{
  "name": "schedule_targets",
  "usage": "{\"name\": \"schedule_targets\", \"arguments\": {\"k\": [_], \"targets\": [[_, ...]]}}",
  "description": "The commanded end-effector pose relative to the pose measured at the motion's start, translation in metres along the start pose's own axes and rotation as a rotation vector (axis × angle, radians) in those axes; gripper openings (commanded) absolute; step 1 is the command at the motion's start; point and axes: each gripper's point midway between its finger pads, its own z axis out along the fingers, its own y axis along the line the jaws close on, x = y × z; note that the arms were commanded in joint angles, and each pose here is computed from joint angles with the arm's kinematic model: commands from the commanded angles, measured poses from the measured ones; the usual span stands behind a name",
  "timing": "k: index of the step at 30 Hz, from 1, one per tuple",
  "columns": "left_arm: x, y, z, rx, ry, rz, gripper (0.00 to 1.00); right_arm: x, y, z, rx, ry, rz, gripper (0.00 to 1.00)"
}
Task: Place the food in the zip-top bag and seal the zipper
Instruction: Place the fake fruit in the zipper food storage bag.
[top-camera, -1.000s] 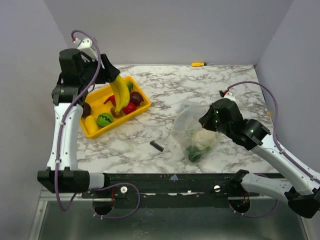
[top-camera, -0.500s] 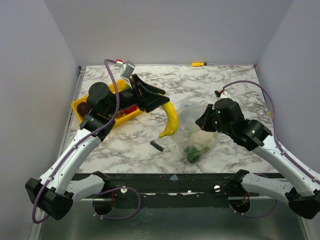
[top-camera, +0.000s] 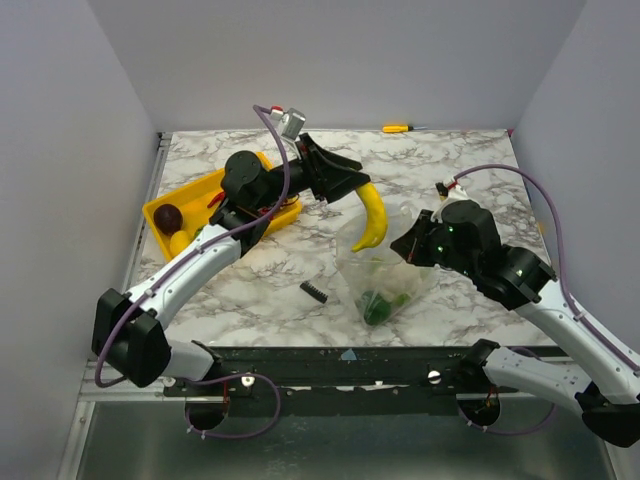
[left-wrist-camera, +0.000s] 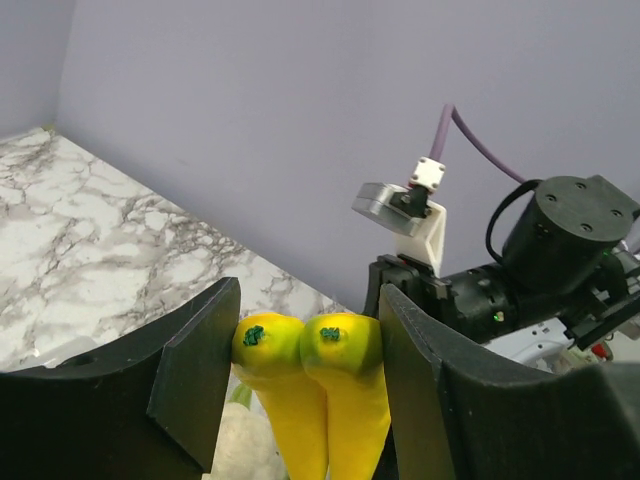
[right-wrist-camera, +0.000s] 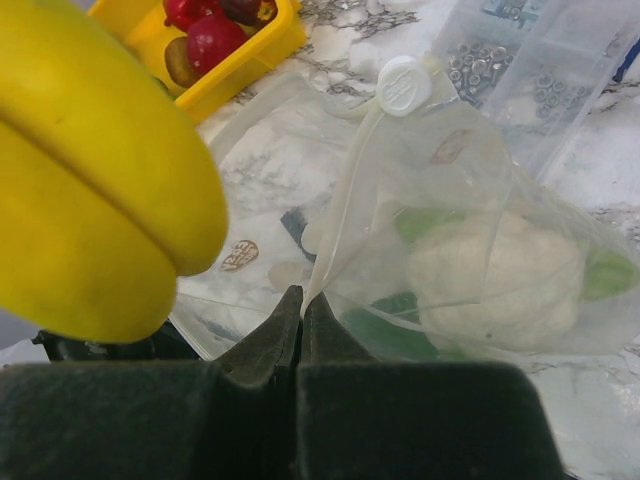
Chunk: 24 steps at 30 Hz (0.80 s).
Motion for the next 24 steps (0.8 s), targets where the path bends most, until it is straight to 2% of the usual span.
{"name": "schedule_targets", "arguments": {"k": [1, 5, 12, 20, 24], "targets": [[-0.020, -0.001, 0.019, 0.057, -0.087, 0.052, 0.08, -0.005, 0.012, -0.002, -0.052, -0.016, 0.007, 0.00], [-0.008, 0.011, 0.029, 0.044, -0.064, 0.030, 0.07, -0.009, 0.012, -0.004, -0.050, -0.028, 0.009, 0.00], [0.037, 0.019, 0.032, -0.015, 0.049, 0.057, 0.06, -0.018, 0.014, -0.007, -0.046, -0.066, 0.032, 0.00], [0.079, 0.031, 0.017, -0.174, 0.210, 0.140, 0.06, -0.032, 0.016, -0.017, -0.055, -0.131, 0.046, 0.00], [0.098, 0.033, 0.018, -0.240, 0.280, 0.129, 0.06, -0.033, 0.016, -0.016, -0.058, -0.136, 0.054, 0.00]]}}
